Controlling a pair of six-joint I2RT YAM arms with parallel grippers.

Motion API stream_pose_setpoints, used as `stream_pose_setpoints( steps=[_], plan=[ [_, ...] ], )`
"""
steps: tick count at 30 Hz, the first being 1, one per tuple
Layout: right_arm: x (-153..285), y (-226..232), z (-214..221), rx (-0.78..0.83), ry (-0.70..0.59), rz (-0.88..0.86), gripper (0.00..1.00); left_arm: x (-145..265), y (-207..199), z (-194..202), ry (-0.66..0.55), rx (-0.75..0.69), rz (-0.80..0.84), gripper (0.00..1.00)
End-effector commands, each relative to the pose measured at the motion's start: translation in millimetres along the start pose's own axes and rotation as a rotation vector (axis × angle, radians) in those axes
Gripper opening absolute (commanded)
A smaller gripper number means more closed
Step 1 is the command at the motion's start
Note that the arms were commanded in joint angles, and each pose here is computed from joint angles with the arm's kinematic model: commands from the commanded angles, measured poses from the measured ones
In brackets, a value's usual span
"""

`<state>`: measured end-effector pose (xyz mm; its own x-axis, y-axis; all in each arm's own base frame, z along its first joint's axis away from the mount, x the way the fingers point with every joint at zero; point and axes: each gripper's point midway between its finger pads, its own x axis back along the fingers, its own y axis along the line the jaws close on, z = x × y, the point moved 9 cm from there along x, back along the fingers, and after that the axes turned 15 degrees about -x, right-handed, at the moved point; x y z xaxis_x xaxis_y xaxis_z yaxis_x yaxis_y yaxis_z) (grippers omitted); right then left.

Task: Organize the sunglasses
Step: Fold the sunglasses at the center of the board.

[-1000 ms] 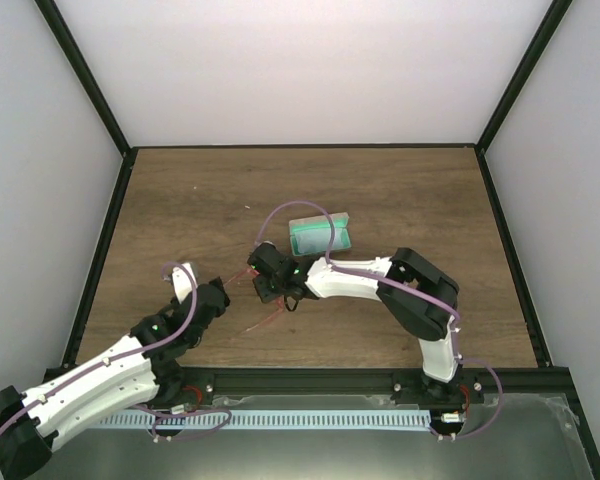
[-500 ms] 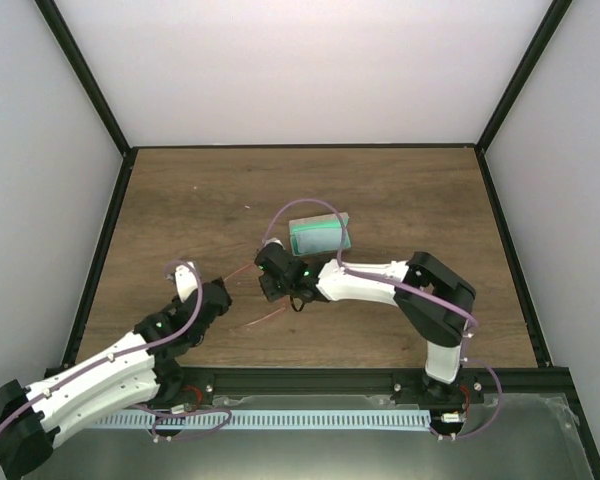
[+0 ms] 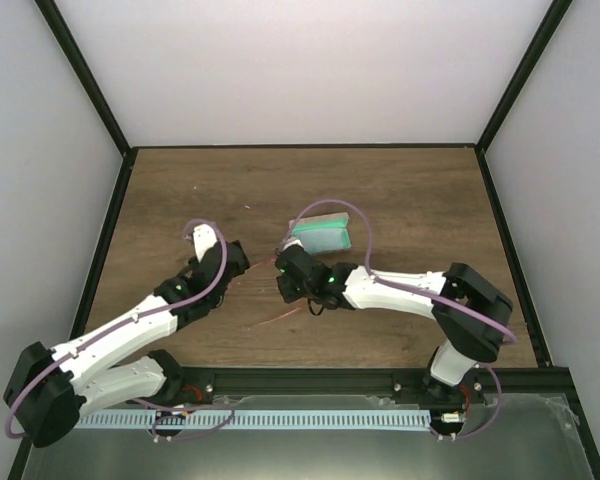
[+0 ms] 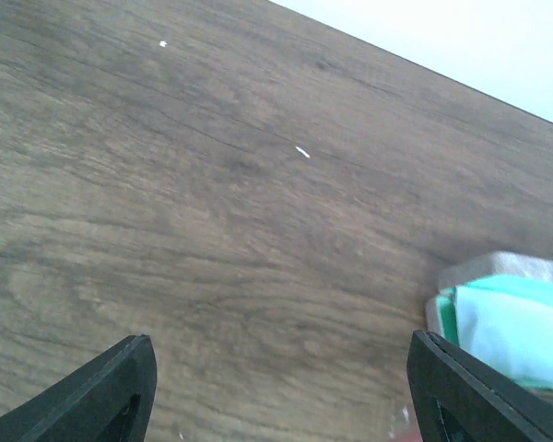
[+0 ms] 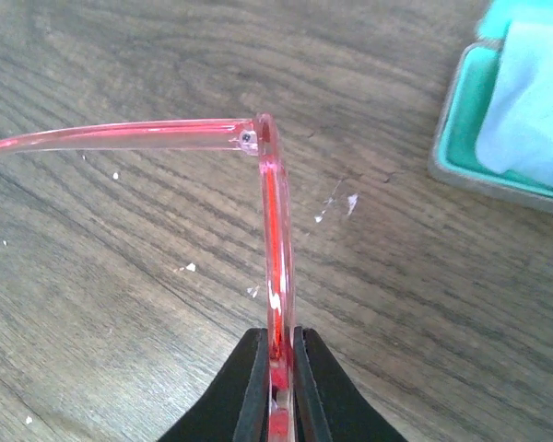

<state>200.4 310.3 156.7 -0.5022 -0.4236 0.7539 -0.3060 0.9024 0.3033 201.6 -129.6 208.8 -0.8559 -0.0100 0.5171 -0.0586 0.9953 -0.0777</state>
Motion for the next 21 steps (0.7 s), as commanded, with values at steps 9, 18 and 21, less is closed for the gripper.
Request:
stream_pose_setpoints(
  steps=[9, 18, 21],
  plan=[
    [29.2, -9.8, -20.7, -0.051, -0.099, -0.038, 0.09, -60.6, -6.6, -2.4, 0.089, -0.008, 0.112, 0.64],
    [39.1, -20.0, -26.3, -0.083, -0.120, -0.065, 0.09, -61.8, -13.3, 12.9, 0.141, -0.034, 0.237, 0.50],
    [38.1, -21.4, -27.6, -0.090, -0.117, -0.074, 0.08, -58.9, -13.7, 22.5, 0.168, -0.038, 0.293, 0.53]
  ],
)
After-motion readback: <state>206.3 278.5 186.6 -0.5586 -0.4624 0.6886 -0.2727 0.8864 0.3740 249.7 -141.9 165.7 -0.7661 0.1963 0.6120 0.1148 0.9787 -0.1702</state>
